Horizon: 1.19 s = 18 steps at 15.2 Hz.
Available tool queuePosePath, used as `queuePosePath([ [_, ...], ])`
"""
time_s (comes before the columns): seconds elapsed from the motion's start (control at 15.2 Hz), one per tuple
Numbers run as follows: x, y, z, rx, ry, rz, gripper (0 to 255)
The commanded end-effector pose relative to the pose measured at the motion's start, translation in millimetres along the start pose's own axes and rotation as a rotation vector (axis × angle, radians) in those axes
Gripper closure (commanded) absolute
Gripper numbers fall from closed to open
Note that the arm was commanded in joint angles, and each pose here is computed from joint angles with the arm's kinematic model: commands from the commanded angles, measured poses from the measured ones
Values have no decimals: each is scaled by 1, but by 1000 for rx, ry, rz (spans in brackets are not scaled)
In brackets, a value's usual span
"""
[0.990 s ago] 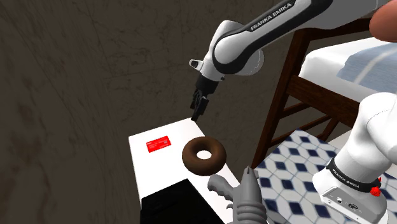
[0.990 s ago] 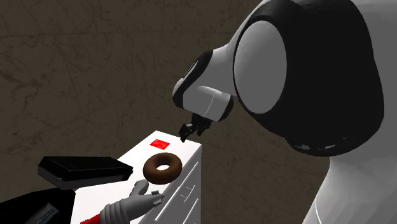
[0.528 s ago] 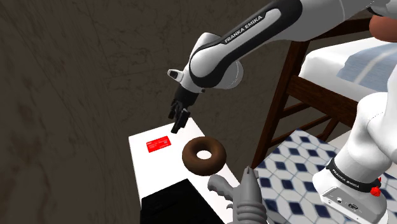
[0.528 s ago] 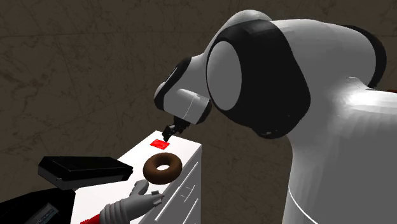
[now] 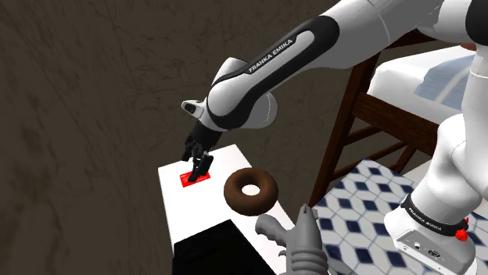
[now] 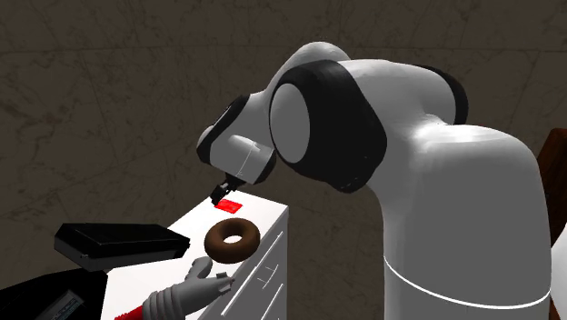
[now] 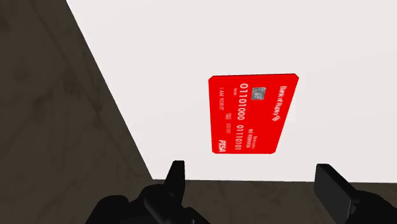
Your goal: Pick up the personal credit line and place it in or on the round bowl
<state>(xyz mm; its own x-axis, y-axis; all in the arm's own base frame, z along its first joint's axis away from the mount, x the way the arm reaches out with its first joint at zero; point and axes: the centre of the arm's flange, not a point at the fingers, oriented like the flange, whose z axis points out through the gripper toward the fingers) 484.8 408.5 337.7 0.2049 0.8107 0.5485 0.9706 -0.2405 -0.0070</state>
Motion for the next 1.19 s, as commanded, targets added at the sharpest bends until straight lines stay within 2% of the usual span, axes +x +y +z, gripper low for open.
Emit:
queuePosePath([
  [0.0, 3, -1, 10, 0, 2, -4, 0],
  [0.26, 3, -1, 34, 0, 2, -4, 0],
  [0.79, 3, -1, 34, 0, 2, -4, 0],
  [0.86, 3, -1, 34, 0, 2, -4, 255],
  [1.12, 3, 2, 34, 1, 2, -4, 255],
])
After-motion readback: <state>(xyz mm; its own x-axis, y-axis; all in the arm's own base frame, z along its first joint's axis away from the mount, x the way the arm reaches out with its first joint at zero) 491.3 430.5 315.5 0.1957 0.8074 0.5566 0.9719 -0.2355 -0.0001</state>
